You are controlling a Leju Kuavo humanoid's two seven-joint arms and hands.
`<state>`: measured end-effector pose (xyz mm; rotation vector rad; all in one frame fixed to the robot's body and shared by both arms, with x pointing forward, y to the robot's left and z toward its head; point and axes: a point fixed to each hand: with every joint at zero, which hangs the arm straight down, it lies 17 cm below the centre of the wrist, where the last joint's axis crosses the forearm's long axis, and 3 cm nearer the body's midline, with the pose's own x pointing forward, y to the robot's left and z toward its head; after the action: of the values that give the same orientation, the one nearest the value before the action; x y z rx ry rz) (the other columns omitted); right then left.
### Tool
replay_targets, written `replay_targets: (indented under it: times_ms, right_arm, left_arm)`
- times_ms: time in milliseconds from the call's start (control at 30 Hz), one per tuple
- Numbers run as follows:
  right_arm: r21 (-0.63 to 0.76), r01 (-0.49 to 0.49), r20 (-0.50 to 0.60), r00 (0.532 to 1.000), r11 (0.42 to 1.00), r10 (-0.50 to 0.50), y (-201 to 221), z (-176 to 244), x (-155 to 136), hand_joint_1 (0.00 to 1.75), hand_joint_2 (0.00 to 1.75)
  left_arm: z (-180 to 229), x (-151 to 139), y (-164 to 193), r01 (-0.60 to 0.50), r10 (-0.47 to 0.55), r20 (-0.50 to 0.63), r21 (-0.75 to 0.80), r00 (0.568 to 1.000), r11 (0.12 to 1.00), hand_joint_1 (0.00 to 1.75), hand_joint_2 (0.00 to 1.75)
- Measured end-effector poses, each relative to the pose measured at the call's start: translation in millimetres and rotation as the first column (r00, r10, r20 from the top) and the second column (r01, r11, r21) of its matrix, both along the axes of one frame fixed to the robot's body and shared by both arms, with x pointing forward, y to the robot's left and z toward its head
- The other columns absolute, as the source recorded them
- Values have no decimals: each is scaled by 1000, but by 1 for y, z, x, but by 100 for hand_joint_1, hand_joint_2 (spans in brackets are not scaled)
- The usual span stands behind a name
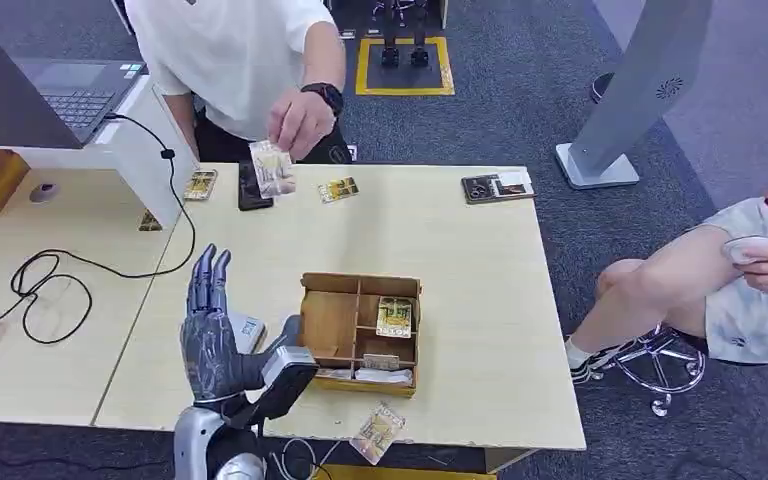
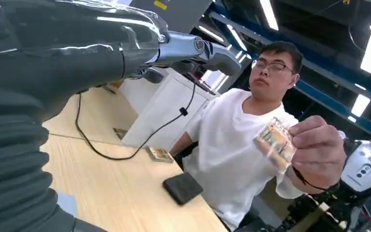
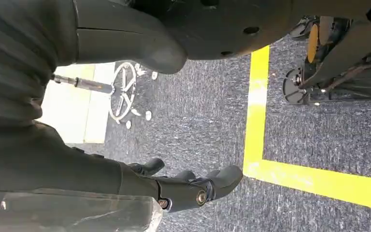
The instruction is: Pass the card to the sensor for recognition and then transmit it.
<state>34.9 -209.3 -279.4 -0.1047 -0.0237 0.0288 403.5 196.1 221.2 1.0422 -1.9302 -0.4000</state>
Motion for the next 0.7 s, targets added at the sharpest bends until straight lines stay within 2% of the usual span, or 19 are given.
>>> replay_targets:
  times_ms: [100, 200, 267, 433, 700]
  right_arm:
    - [3, -14, 1, 1000, 1000, 14, 1, 0, 0, 0, 175]
    - [6, -34, 4, 999, 999, 34, 1, 0, 2, 0, 175]
    - [6, -37, 5, 999, 999, 37, 0, 0, 2, 0, 175]
    - [3, -55, 7, 998, 998, 55, -1, 0, 3, 0, 175]
    - [2, -83, 13, 996, 997, 83, -2, 0, 4, 0, 175]
  left_arm:
    - [2, 7, -1, -29, 29, 4, 73, 1000, 997, 0, 175]
    - [15, 12, -9, -70, 59, 58, 222, 997, 972, 0, 175]
    - [22, 15, -10, -90, 70, 83, 267, 994, 960, 0, 175]
    - [33, 23, -4, -160, 128, 118, 327, 985, 932, 0, 175]
    - [42, 50, 43, -317, 294, 120, 325, 948, 891, 0, 175]
